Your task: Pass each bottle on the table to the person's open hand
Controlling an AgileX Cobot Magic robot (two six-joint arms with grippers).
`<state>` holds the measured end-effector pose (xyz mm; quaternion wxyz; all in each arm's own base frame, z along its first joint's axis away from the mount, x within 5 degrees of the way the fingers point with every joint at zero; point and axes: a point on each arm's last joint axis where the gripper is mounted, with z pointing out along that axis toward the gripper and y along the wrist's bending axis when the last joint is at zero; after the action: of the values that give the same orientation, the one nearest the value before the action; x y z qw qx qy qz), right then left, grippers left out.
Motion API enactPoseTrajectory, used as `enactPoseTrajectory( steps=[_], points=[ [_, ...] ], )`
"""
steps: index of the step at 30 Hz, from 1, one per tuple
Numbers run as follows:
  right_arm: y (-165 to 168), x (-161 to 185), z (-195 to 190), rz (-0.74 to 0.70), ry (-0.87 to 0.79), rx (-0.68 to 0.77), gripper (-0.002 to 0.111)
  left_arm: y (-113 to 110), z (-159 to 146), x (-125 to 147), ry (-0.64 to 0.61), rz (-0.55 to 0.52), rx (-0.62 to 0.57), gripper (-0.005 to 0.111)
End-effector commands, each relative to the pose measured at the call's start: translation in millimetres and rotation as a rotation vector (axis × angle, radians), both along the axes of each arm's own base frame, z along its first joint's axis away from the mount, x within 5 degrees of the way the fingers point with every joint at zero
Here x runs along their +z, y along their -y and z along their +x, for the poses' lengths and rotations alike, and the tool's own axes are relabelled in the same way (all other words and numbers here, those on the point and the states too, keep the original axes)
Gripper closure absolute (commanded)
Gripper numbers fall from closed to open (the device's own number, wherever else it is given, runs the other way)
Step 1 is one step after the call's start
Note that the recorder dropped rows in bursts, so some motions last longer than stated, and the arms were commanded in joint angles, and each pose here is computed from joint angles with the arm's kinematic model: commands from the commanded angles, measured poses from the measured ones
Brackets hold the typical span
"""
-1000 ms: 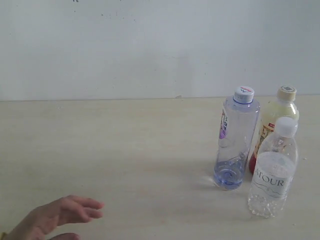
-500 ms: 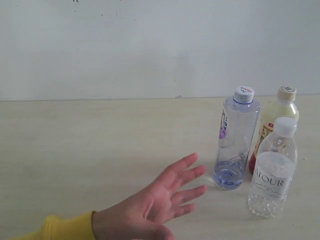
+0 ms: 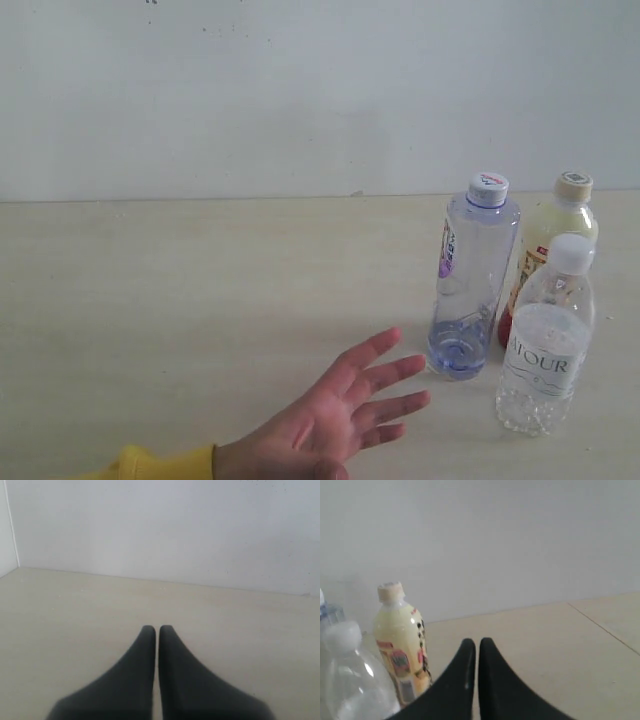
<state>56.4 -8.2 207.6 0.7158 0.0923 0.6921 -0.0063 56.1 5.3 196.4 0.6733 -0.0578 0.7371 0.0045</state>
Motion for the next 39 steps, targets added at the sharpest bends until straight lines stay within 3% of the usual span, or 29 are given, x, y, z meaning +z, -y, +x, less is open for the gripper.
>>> enactPoseTrajectory(
  steps=[1, 5, 7, 10, 13, 16, 19, 23, 25, 26, 28, 29, 30, 34, 36, 39],
  points=[
    [0, 11, -2, 0.404, 0.186, 0.031, 0.106, 0, 0, 1, 0.003, -0.004, 0.003, 0.103],
    [0, 11, -1, 0.399, 0.177, 0.032, 0.106, 0, 0, 1, 0.003, -0.004, 0.003, 0.103],
    [-2, 13, -2, 0.284, 0.1, 0.035, 0.106, 0, 0, 1, 0.003, -0.004, 0.003, 0.103],
    [-4, 32, -7, 0.228, 0.086, 0.067, 0.109, 0, 0, 1, 0.003, -0.004, 0.003, 0.103],
    [-3, 51, 8, 0.196, -0.11, 0.058, 0.109, 0, 0, 1, 0.003, -0.004, 0.003, 0.103],
    [-4, 67, 37, 0.105, -0.201, 0.092, 0.109, 0, 0, 1, 0.003, -0.004, 0.003, 0.103],
    [-12, 60, 66, 0.062, -0.28, 0.179, 0.109, 0, 0, 1, 0.003, -0.004, 0.003, 0.103],
    [-39, 54, 75, -0.132, -0.313, 0.392, 0.107, 0, 0, 1, 0.003, -0.004, 0.003, 0.103],
    [-49, 48, 80, -0.151, -0.34, 0.446, 0.086, 0, 0, 1, 0.003, -0.004, 0.003, 0.103],
    [-52, 44, 84, -0.156, -0.363, 0.463, 0.064, 0, 0, 1, 0.003, -0.004, 0.003, 0.103],
    [-54, 40, 91, -0.157, -0.375, 0.454, 0.032, 0, 0, 1, 0.003, -0.004, 0.003, 0.103],
    [-54, 38, 94, -0.153, -0.374, 0.448, 0.024, 0, 0, 1, 0.003, -0.004, 0.003, 0.103],
    [-54, 37, 96, -0.155, -0.375, 0.442, 0.022, 0, 0, 1, 0.003, -0.004, 0.003, 0.103],
    [-56, 29, 109, -0.182, -0.39, 0.424, 0.038, 0, 0, 1, 0.003, -0.004, 0.003, 0.103],
    [-56, 26, 114, -0.175, -0.387, 0.411, 0.039, 0, 0, 1, 0.003, -0.004, 0.003, 0.103],
    [-55, 29, 118, 0.013, -0.351, 0.354, 0.033, 0, 0, 1, 0.003, -0.004, 0.003, 0.103]
  ],
)
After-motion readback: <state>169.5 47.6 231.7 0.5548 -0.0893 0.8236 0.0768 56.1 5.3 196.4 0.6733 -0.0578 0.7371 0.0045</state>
